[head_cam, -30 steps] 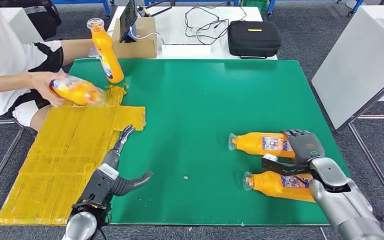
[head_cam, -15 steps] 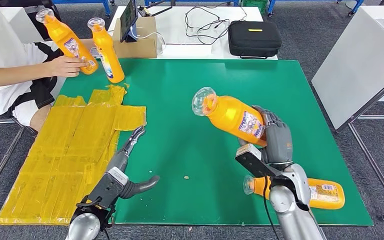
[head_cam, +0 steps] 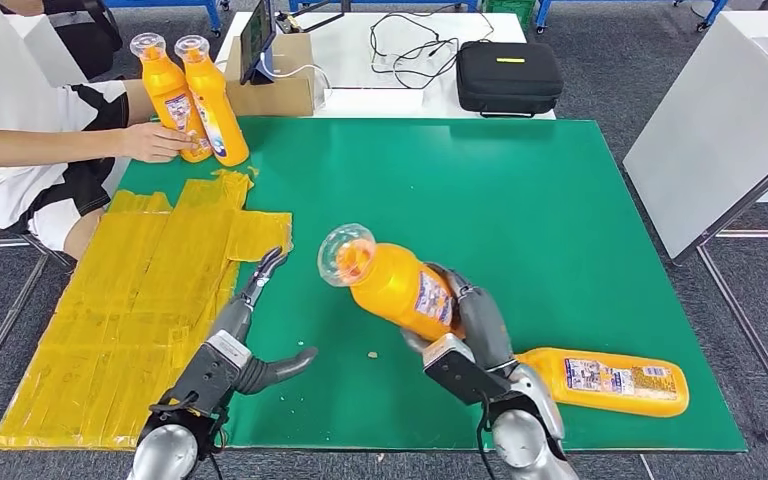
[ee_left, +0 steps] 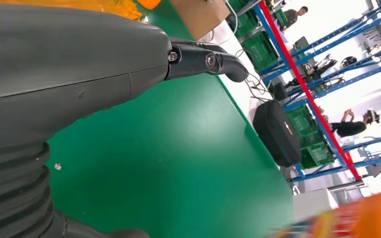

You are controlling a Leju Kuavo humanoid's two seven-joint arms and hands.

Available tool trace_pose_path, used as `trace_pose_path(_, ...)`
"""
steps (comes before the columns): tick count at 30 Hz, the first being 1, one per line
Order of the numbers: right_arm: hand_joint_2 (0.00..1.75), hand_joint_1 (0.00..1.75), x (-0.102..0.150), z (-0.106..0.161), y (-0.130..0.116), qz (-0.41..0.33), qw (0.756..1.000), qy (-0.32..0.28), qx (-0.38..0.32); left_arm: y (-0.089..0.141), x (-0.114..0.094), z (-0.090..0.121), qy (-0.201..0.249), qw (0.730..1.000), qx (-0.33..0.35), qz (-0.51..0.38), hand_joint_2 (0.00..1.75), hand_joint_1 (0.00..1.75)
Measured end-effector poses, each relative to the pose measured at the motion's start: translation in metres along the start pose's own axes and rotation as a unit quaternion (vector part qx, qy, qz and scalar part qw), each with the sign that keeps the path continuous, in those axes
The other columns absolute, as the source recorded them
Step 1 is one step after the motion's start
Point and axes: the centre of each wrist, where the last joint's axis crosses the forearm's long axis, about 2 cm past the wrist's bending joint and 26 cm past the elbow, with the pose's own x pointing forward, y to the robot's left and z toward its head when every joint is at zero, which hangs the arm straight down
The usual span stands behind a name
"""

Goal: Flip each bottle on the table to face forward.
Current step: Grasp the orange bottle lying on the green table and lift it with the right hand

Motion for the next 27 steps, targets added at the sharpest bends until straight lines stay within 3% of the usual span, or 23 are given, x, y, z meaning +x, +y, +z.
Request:
trace_pose_path(5, 1.75, 1.75, 0.003, 0.005, 0.031, -0.025, 0.998, 0.008, 0.049, 0.002, 0.001, -0.001, -0.003, 1.0, 0.001, 0.014, 1.75, 0.0)
trace_pose_path(12, 1.75, 1.75, 0.006, 0.006, 0.056, -0.048, 0.996, 0.011, 0.081, -0.001, 0.002, -0.001, -0.01, 0.997, -0.033, 0.062, 1.75, 0.0)
trace_pose_path(27, 1.75, 1.75, 0.01, -0.004, 0.067, -0.082, 0.993, -0.005, 0.079, -0.024, 0.004, 0.004, -0.018, 0.979, -0.128, 0.157, 1.75, 0.0)
